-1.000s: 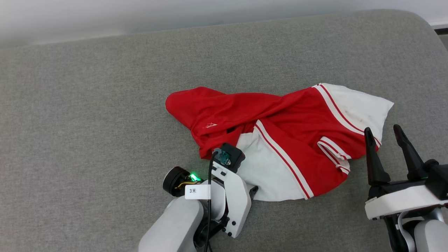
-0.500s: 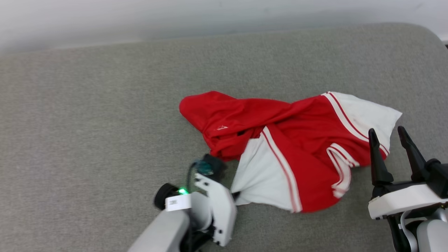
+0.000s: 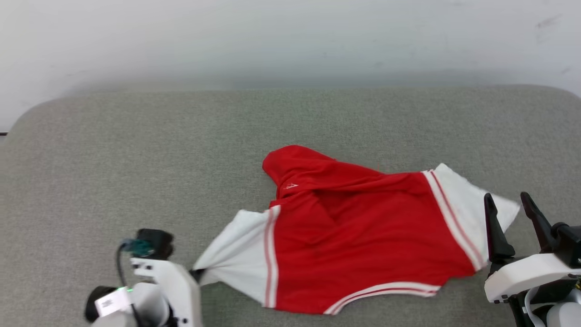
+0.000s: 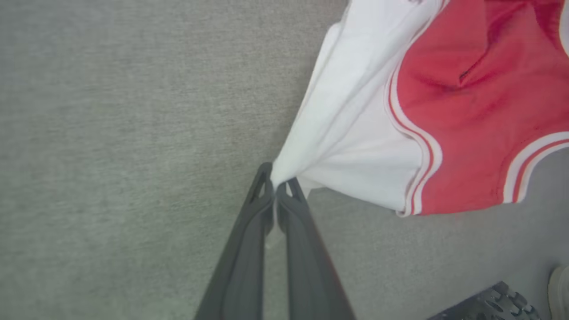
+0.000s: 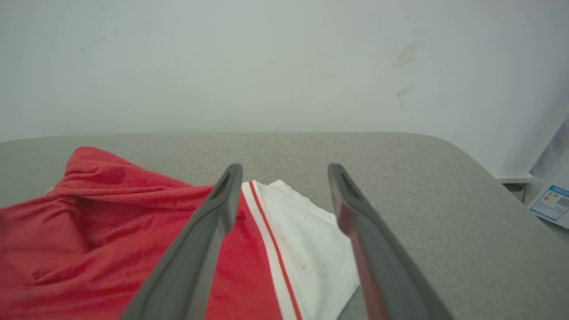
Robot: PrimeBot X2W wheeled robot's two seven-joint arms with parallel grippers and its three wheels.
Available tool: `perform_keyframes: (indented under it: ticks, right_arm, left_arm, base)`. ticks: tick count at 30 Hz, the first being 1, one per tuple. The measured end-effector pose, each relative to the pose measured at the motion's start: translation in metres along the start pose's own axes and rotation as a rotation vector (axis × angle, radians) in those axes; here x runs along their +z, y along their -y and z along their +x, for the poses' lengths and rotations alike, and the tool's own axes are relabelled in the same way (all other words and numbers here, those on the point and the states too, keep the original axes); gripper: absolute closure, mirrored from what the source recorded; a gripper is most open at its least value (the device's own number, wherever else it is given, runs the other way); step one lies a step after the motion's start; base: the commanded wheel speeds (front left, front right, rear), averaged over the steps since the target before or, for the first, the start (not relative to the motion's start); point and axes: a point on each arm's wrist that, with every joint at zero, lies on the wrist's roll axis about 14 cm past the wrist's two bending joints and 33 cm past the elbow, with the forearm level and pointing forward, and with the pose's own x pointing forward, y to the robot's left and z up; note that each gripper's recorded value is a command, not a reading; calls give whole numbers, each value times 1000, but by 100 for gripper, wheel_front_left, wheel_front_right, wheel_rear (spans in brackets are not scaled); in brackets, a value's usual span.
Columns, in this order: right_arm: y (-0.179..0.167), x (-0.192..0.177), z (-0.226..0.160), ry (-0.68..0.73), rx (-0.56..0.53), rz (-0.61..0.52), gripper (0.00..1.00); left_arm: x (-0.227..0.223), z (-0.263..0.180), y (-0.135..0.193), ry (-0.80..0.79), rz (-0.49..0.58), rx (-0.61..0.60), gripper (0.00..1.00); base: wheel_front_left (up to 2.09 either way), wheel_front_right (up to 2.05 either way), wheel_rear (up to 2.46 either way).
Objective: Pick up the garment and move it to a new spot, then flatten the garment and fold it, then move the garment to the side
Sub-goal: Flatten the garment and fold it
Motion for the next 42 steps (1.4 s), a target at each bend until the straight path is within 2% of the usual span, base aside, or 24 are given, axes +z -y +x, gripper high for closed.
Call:
perform_keyframes:
  ticks: [4,8,13,14,15,21,25,29,35,37,40,42]
  right_arm:
    - [-4,-8,-1,-40,2,4,0]
    - [-3,-19,-5,-87,-8,8,0]
    - [-2,-24,-7,-106,-16,13,0]
    - [-2,-24,-7,-108,-16,12,0]
    - [-2,-24,-8,-108,-17,12,0]
    - [-6,-25,-10,-125,1,9,0]
    - [-11,-24,-8,-142,27,-1,0]
    - [-9,-29,-6,-217,55,-44,0]
    - [2,-54,-5,-513,98,-132,0]
    - [11,-59,-2,-623,89,-133,0]
    - [24,-75,-9,-828,97,-204,0]
    - [29,-75,-4,-893,99,-206,0]
  left_arm:
    - [1,-16,-25,33,-62,76,100]
    - [-17,-25,-44,11,-108,144,100]
    - [-42,-23,-34,-32,-131,121,100]
    - [-39,-23,-35,-15,-128,124,83]
    - [-35,-23,-36,11,-115,133,0]
    - [14,-31,-46,264,-53,202,0]
    - [55,-44,-34,491,-14,182,0]
    - [75,-57,-27,650,48,170,0]
    - [84,-65,-21,782,115,158,0]
    - [83,-64,-20,787,118,157,0]
    - [79,-60,-22,772,121,155,0]
    - [81,-57,-24,774,122,158,0]
  base:
    - [0,0,0]
    - [0,0,0]
    - [0,0,0]
    - [0,0,0]
    - [0,0,0]
    - [0,0,0]
    - [0,0,0]
    - [0,0,0]
    - [0,0,0]
    - [0,0,0]
    - [0,0,0]
    - [0,0,0]
